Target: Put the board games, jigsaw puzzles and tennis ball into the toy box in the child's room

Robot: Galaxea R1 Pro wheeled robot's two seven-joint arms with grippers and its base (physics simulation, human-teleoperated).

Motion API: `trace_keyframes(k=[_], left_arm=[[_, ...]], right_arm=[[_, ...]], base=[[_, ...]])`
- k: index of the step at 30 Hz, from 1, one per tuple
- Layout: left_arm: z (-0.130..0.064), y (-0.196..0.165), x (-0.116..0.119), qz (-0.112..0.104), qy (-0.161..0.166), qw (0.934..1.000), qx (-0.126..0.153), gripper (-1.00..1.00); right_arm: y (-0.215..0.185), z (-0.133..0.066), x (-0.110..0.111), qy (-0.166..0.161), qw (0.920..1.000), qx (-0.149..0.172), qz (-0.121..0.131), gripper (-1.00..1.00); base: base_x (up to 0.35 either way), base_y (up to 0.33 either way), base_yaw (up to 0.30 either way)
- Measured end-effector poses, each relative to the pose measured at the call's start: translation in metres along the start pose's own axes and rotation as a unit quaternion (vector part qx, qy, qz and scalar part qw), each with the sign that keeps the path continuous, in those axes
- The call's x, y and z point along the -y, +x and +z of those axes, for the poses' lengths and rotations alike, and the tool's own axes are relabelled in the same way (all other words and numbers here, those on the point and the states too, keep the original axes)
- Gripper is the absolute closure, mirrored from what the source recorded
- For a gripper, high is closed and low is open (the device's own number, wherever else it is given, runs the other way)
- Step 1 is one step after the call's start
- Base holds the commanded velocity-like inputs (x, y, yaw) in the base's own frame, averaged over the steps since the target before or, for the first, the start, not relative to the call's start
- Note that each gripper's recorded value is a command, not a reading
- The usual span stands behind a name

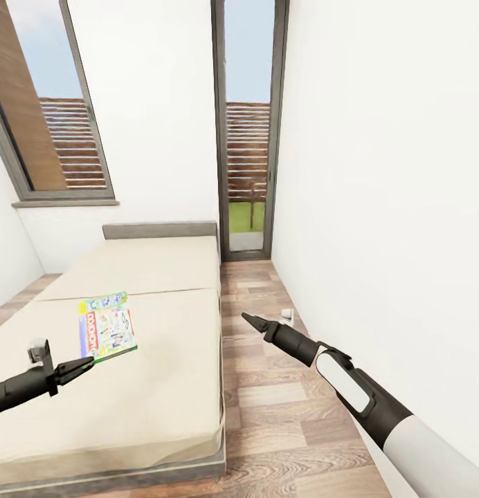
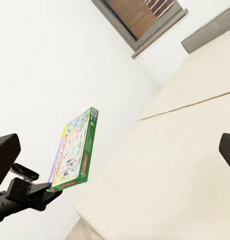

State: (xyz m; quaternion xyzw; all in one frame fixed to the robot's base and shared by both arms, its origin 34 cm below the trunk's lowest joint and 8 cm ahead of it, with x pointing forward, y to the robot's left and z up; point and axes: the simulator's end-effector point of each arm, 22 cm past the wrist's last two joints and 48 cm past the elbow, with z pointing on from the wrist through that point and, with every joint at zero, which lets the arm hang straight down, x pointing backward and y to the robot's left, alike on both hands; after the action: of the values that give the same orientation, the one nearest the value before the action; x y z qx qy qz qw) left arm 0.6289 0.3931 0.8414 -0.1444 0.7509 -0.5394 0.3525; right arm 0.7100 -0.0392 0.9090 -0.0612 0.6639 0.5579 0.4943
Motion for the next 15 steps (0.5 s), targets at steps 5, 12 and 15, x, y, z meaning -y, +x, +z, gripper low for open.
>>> trace_keyframes(k=[5, 12, 15], left_arm=[[-0.004, 0.003, 0.042, 0.009, 0.065, 0.9974, -0.028, 1.0], [0.003, 0.019, 0.058, 0.007, 0.081, 0.9944, -0.068, 1.0], [0.004, 0.018, 0.063, 0.006, 0.082, 0.9941, -0.071, 1.0]], right_arm=[[-0.007, 0.002, -0.006, 0.0, 1.0, 0.0, 0.0, -1.0], [-0.016, 0.004, -0.013, 0.0, 1.0, -0.001, 0.0, -1.0], [-0.02, 0.004, -0.016, 0.001, 1.0, -0.001, 0.0, -1.0]], base=[[0.0, 0.0, 0.0], [0.0, 0.0, 0.0], [0.0, 0.0, 0.0]])
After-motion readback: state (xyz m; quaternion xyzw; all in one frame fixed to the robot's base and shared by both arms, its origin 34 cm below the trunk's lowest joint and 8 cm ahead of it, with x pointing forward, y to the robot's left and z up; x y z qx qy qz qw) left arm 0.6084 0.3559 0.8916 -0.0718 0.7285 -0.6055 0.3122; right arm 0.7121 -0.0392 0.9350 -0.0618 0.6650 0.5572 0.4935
